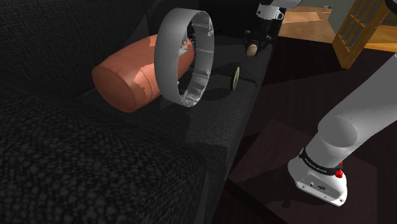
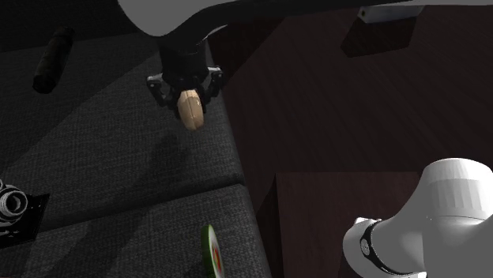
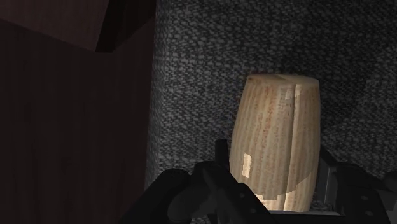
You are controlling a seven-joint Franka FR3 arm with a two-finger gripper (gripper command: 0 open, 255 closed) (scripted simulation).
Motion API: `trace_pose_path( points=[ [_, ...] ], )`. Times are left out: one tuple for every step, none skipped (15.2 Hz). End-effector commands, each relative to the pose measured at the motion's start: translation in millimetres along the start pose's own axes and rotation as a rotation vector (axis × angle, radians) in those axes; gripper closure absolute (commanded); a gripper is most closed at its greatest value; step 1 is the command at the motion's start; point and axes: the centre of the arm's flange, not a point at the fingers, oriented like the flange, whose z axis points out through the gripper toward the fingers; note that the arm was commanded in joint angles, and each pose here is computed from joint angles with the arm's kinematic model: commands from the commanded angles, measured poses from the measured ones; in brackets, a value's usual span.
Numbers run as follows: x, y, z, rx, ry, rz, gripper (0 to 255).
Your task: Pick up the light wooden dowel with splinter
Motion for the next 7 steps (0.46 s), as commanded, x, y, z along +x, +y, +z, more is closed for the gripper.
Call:
trace_pose_path(
  points=[
    [-1, -1, -10, 0.0, 0.0, 0.0, 255],
    [-1, -2, -15, 0.0, 0.0, 0.0, 255],
    [-2, -3, -21, 0.0, 0.0, 0.0, 255],
    [-2, -4, -26, 0.0, 0.0, 0.0, 255],
    [-2, -4, -31, 0.0, 0.0, 0.0, 255],
    [-2, -5, -32, 0.0, 0.0, 0.0, 255],
    [-2, -5, -32, 0.0, 0.0, 0.0, 255]
  ],
)
